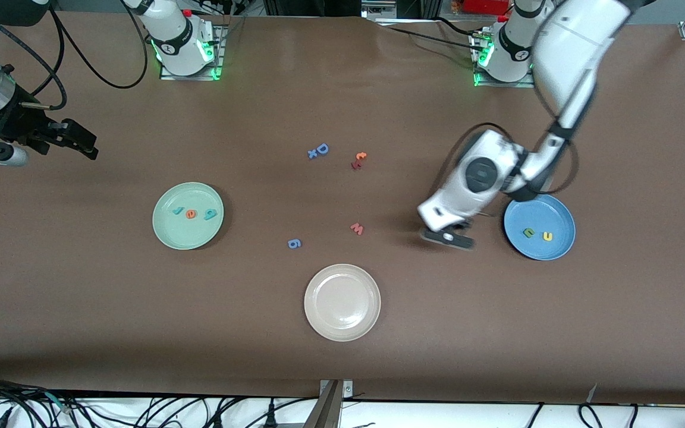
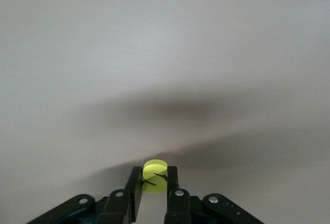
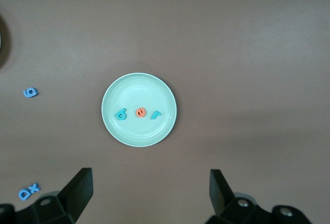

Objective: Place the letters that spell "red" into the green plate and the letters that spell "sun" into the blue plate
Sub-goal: 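Grasp the yellow s letter with the left gripper, then lower the yellow s onto the blue plate and open the left gripper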

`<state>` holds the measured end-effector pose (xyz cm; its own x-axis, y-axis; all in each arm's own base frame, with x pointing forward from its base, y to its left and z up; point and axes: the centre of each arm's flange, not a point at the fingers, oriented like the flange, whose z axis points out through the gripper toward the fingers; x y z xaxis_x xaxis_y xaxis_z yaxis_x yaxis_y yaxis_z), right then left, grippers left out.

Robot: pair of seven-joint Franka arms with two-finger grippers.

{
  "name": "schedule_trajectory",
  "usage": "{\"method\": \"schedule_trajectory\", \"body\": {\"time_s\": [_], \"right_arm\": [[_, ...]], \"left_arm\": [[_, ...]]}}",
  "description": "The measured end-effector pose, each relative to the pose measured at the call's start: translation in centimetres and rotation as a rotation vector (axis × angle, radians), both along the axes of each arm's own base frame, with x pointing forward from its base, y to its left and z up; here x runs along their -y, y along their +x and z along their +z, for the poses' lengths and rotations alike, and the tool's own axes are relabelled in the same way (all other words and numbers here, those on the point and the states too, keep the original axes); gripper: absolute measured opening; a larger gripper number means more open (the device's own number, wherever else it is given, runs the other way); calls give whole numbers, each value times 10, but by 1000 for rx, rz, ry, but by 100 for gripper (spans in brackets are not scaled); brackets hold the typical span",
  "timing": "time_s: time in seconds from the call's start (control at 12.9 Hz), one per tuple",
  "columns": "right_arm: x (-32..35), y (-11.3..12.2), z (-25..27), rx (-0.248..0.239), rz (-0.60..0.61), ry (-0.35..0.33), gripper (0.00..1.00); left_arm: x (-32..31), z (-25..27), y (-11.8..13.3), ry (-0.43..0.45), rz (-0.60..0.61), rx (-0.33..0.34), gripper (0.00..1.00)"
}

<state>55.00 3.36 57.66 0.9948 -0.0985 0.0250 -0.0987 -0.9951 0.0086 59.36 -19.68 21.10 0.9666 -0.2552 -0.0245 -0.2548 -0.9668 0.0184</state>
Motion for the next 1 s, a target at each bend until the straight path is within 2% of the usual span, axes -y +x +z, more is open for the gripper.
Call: {"method": "schedule_trajectory", "body": {"time_s": [0.15,0.39,0.7,0.85,1.0], "right_arm": [[0,0,0,0,0,0,100],[0,0,0,-1,0,0,100],[0,0,0,-1,0,0,100],[0,0,0,-1,0,0,100],[0,0,0,-1,0,0,100]], "left_arm": [[-91,10,22,8,-45,-4,24],[-185,4,26,0,-100,-20,24],[-207,-10,17,-8,-111,-69,24],[-204,-13,15,-10,-114,-80,39],[-204,-4,19,-4,-116,-92,60]]}}
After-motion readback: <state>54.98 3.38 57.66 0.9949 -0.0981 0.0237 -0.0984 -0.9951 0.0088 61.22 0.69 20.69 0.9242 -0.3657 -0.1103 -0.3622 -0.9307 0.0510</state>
